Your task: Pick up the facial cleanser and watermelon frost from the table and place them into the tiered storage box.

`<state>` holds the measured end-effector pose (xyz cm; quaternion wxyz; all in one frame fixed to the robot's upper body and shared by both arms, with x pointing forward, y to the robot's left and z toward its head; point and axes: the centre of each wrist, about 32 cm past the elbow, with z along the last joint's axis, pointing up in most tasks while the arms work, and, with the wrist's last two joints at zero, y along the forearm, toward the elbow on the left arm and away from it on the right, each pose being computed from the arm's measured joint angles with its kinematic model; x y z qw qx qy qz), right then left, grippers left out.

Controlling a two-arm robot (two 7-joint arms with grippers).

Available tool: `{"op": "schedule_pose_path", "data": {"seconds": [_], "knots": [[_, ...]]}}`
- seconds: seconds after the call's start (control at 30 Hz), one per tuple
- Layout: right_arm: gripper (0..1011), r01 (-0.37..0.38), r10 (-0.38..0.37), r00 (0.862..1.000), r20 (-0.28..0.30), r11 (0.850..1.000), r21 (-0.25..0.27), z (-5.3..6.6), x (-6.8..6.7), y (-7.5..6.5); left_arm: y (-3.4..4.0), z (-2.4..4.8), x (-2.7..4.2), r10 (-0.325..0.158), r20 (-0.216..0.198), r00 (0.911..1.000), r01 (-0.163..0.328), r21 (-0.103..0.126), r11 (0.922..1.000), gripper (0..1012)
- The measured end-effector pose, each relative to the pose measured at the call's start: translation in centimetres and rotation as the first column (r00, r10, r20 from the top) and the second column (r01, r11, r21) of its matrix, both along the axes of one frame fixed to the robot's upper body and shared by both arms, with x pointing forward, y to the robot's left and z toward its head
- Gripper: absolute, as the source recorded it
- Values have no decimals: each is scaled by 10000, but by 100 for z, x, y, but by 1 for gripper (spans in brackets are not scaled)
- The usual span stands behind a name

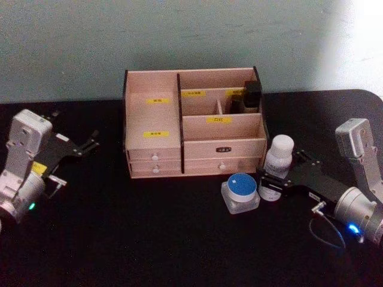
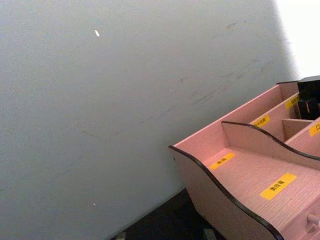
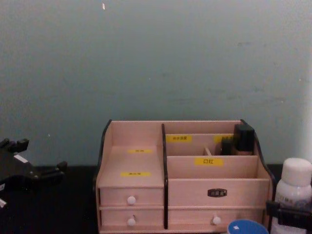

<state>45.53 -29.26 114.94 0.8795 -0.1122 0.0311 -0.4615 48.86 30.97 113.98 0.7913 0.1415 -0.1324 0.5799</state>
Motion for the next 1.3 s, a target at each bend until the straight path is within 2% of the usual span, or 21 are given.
{"op": "schedule_pose_path", "data": {"seconds": [0.07,0.1,0.2,0.23,0.3,0.33,0.47,0.93,1.1,1.3], "knots": [[924,2,-2,10000,-3,10000,10,0,0,-1,0,0,0,0,0,10000,0,0,10000,1001],[872,1,-1,10000,-2,10000,16,0,-1,-1,0,0,0,0,0,10000,0,-1,10000,1001],[822,2,-2,10000,-2,10000,22,0,-1,-3,0,0,0,0,1,10000,0,0,10000,1001],[767,1,-1,10000,-1,10000,25,1,-1,-3,0,0,0,0,0,10000,0,0,10000,1001],[731,1,-1,10000,1,10000,27,1,-1,-4,0,0,0,0,1,10000,0,0,10000,1001],[676,0,0,10000,1,10000,28,2,-1,-4,0,0,0,0,0,10000,0,0,10000,1001],[596,-4,4,10000,1,10000,31,2,-1,-5,0,0,0,0,0,10000,0,0,10000,1001],[591,-18,18,10000,54,10000,60,27,-10,-15,0,0,0,0,0,10000,0,0,10000,1001],[591,-81,80,9998,185,9999,101,121,-37,-58,0,0,0,0,0,10000,0,0,10000,1001],[591,-179,171,9997,202,9990,407,377,-80,-129,0,0,0,0,0,10000,0,0,10000,1001]]}}
